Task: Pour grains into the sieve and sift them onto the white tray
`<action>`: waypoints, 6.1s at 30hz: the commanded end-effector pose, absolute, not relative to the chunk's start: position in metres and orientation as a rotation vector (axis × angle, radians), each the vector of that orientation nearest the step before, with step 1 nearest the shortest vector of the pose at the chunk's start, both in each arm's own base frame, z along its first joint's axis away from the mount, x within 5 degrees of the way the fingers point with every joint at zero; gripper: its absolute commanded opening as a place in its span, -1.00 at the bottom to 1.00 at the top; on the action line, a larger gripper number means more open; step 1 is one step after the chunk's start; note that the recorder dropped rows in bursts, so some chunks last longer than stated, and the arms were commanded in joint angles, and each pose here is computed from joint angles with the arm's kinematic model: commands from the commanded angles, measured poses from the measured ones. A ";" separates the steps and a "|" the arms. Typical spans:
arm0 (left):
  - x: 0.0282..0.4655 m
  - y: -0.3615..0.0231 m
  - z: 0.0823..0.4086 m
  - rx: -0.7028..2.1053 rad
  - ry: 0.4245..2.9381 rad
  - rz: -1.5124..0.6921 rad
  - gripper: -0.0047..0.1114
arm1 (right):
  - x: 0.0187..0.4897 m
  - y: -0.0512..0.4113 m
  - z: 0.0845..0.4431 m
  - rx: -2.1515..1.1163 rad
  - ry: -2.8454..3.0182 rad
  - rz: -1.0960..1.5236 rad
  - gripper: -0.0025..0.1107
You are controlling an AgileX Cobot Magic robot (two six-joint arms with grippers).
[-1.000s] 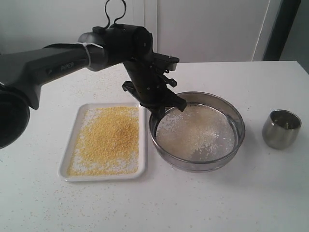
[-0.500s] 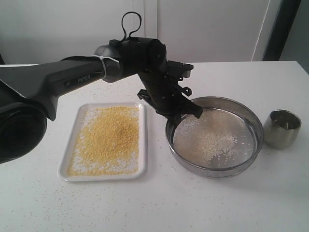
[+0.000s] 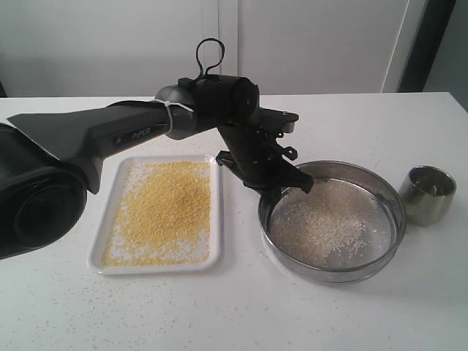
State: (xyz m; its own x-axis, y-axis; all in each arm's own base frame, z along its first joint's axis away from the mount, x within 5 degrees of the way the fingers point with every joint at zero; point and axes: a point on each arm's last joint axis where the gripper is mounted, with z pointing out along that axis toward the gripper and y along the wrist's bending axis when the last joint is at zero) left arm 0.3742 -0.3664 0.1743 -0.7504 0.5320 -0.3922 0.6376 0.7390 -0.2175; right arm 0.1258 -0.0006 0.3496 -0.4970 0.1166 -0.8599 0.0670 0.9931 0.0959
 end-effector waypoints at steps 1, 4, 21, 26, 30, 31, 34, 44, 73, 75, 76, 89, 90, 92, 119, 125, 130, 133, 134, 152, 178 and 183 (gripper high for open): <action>0.373 -0.370 0.182 0.882 2.627 -0.544 -0.92 | 0.125 -0.001 0.352 0.137 2.069 0.058 -0.96; 0.373 -0.370 0.182 0.895 2.621 -0.542 -0.92 | 0.125 -0.001 0.352 0.137 2.069 0.058 -0.96; 0.374 -0.370 0.182 0.885 2.609 -0.546 -0.40 | 0.125 -0.001 0.352 0.137 2.069 0.058 -0.96; 0.374 -0.370 0.182 0.885 2.609 -0.546 -0.05 | 0.125 -0.001 0.352 0.137 2.069 0.058 -0.96; 0.374 -0.370 0.182 0.885 2.609 -0.546 -0.01 | 0.125 -0.001 0.352 0.137 2.069 0.058 -0.96; 0.374 -0.370 0.182 0.885 2.609 -0.546 -0.01 | 0.125 -0.001 0.352 0.137 2.069 0.058 -0.96; 0.374 -0.370 0.183 0.885 2.607 -0.547 -0.01 | 0.125 -0.001 0.352 0.137 2.069 0.058 -0.96; 0.361 -0.361 0.220 0.930 2.632 -0.546 -0.01 | 0.125 -0.001 0.352 0.137 2.069 0.058 -0.96; 0.350 -0.311 0.277 0.871 2.811 -0.440 -0.92 | 0.125 -0.001 0.352 0.137 2.069 0.058 -0.96; 0.354 -0.305 0.282 0.847 2.802 -0.443 -0.92 | 0.125 -0.001 0.352 0.137 2.069 0.058 -0.96; 0.356 -0.302 0.285 0.832 2.793 -0.447 -0.92 | 0.125 -0.001 0.352 0.137 2.069 0.058 -0.96; 0.373 -0.260 0.310 0.715 2.782 -0.434 -0.92 | 0.125 -0.001 0.352 0.137 2.069 0.058 -0.96; 0.374 -0.257 0.310 0.706 2.787 -0.429 -0.92 | 0.125 -0.001 0.352 0.137 2.069 0.058 -0.96; 0.377 -0.252 0.310 0.694 2.791 -0.417 -0.92 | 0.125 -0.001 0.352 0.137 2.069 0.058 -0.96; 0.406 -0.183 0.301 0.490 2.880 -0.182 -0.92 | 0.125 -0.001 0.352 0.137 2.069 0.058 -0.96; 0.406 -0.164 0.294 0.428 2.928 -0.145 -0.92 | 0.125 -0.001 0.352 0.137 2.069 0.058 -0.96; 0.400 -0.151 0.291 0.396 2.964 -0.130 -0.92 | 0.125 -0.001 0.352 0.137 2.069 0.058 -0.96; 0.395 -0.144 0.289 0.384 2.980 -0.113 -0.92 | 0.125 -0.001 0.352 0.137 2.069 0.058 -0.96; 0.395 -0.141 0.286 0.373 2.982 -0.112 -0.92 | 0.125 -0.001 0.352 0.137 2.069 0.058 -0.96; 0.372 -0.091 0.270 0.235 2.999 -0.197 -0.92 | 0.125 -0.001 0.352 0.136 2.068 0.058 -0.96; 0.286 -0.040 0.310 0.134 2.813 -0.241 -0.92 | 0.125 -0.001 0.352 0.151 2.067 0.066 -0.96; 0.259 -0.038 0.314 0.163 2.794 -0.235 -0.92 | 0.125 -0.001 0.352 0.153 2.067 0.068 -0.96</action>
State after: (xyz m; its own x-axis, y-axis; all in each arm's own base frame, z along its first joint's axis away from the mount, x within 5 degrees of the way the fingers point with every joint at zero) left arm 0.2740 -0.0389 0.3104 -0.9431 0.0797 -0.3228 0.1290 0.9825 -0.1342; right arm 0.1259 -0.0006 0.3498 -0.4939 0.1310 -0.8596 0.0739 0.9913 0.1086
